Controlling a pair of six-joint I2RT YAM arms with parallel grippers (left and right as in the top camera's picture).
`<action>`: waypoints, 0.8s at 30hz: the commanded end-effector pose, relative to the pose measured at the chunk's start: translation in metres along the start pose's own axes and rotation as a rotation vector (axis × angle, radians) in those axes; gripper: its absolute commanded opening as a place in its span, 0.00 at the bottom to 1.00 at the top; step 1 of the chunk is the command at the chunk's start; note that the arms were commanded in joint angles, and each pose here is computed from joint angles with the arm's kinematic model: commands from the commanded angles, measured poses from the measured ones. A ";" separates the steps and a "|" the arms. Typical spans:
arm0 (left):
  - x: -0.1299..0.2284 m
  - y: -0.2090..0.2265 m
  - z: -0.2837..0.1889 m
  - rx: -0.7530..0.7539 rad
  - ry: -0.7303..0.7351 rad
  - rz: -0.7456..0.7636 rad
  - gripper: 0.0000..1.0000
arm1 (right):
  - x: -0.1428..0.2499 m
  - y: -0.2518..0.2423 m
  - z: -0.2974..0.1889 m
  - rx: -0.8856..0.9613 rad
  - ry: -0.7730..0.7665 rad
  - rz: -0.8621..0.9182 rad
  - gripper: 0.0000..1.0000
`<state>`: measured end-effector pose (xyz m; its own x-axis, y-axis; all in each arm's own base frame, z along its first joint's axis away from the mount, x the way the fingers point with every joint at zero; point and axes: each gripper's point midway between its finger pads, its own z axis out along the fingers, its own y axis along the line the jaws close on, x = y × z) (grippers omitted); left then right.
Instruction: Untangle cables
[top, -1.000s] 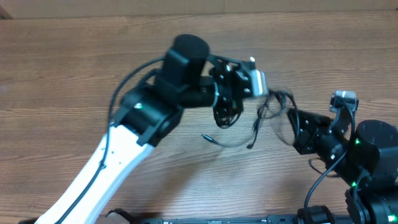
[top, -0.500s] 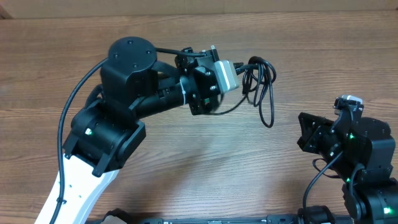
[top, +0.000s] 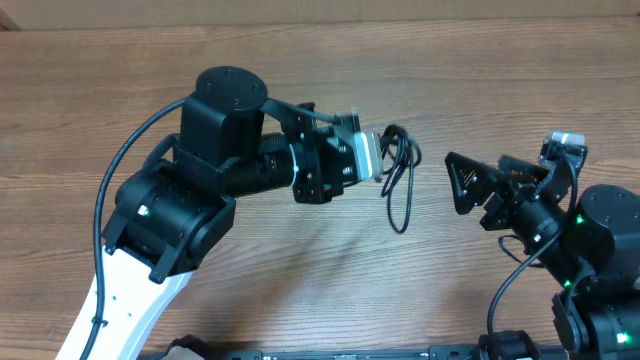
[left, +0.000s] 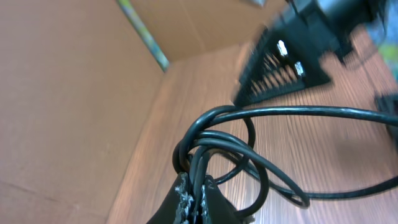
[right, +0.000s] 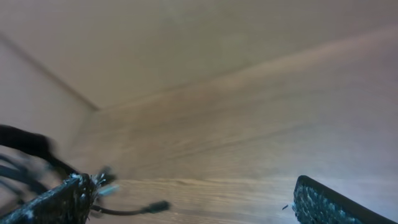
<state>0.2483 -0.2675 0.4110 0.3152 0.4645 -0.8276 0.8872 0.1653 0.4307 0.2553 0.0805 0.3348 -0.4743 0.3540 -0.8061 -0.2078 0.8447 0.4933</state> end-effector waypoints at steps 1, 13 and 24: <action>0.001 -0.003 0.000 0.017 0.010 0.186 0.04 | -0.004 0.023 -0.004 -0.123 -0.007 -0.056 1.00; 0.001 -0.029 0.017 0.131 -0.019 0.451 0.04 | -0.016 0.086 -0.023 -0.466 -0.038 -0.163 0.87; -0.006 -0.027 0.023 0.124 -0.048 0.477 0.04 | 0.010 0.093 -0.029 -0.553 0.041 -0.290 0.58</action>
<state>0.2340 -0.2910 0.3855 0.6693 0.4620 -0.5819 0.7062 -0.1521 0.6915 0.2145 0.1477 0.3834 -0.3923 0.1623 -0.9054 -0.6972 0.5896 0.4078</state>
